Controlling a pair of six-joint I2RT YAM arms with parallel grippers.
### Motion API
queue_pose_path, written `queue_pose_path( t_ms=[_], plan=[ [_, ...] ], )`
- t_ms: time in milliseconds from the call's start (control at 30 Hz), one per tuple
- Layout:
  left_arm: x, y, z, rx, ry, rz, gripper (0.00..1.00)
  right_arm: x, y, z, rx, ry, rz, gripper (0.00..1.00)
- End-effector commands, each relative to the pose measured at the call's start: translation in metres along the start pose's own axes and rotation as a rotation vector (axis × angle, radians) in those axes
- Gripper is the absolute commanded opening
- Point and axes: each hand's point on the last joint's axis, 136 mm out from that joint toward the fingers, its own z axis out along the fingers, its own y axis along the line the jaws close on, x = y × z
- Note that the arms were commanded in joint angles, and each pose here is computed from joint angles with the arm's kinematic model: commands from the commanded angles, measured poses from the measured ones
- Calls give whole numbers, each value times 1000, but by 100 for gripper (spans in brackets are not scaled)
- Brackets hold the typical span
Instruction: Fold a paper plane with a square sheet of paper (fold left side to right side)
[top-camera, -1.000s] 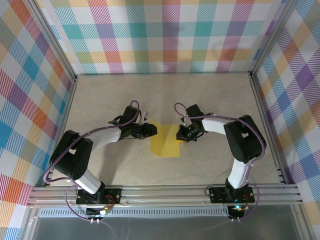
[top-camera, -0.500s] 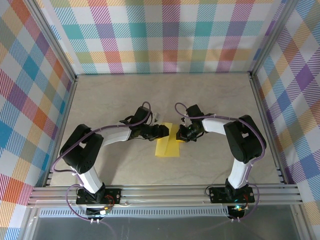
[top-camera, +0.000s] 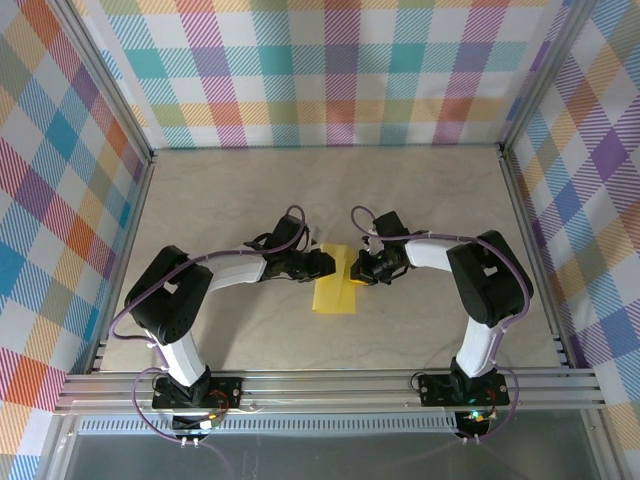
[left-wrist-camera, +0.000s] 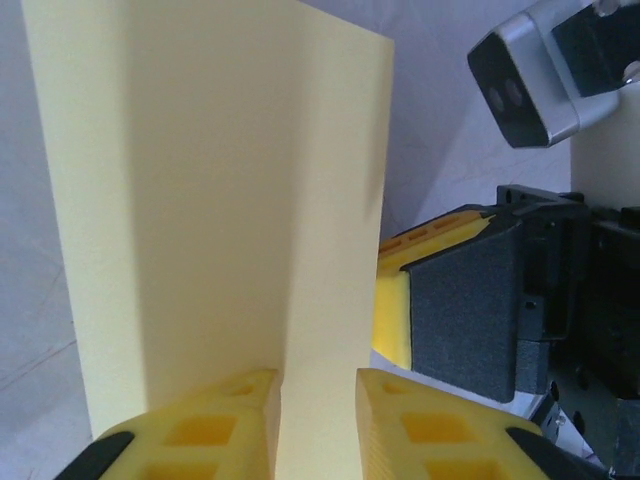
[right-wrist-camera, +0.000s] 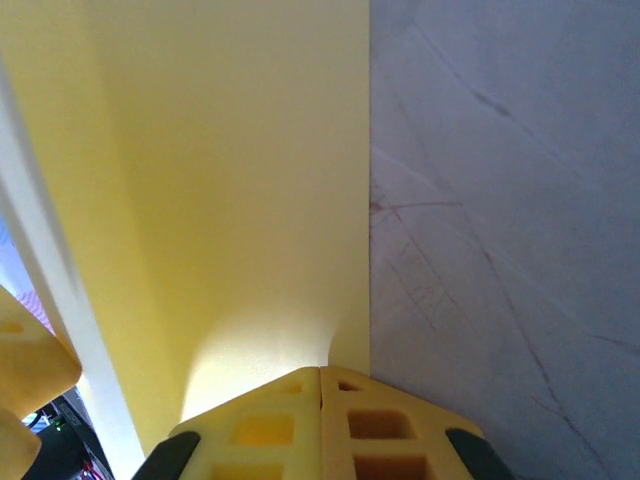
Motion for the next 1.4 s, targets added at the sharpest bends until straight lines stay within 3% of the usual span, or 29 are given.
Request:
queue_pose_path(
  t_ms=[0,300,633,933,1200,1367],
  plan=[
    [-5,-7,5,18,-19,-2,23,8,-5,3,11,19,19,6],
    [-2,-4,8,13,-10,-7,15,1,14,-10,-38,-21,-14,11],
    [-4,-5,7,14,-19,-11,12,-5,18,-43,-39,-99,-46,27],
    [-5,-4,9,17,-22,-18,12,-3,48,-39,-243,-100,-87,43],
    [-4,-5,10,24,-18,-20,11,-3,49,-22,-273,-68,-79,45],
    [-3,-4,10,17,-11,-18,12,-4,48,-17,-270,-59,-74,40]
  ],
)
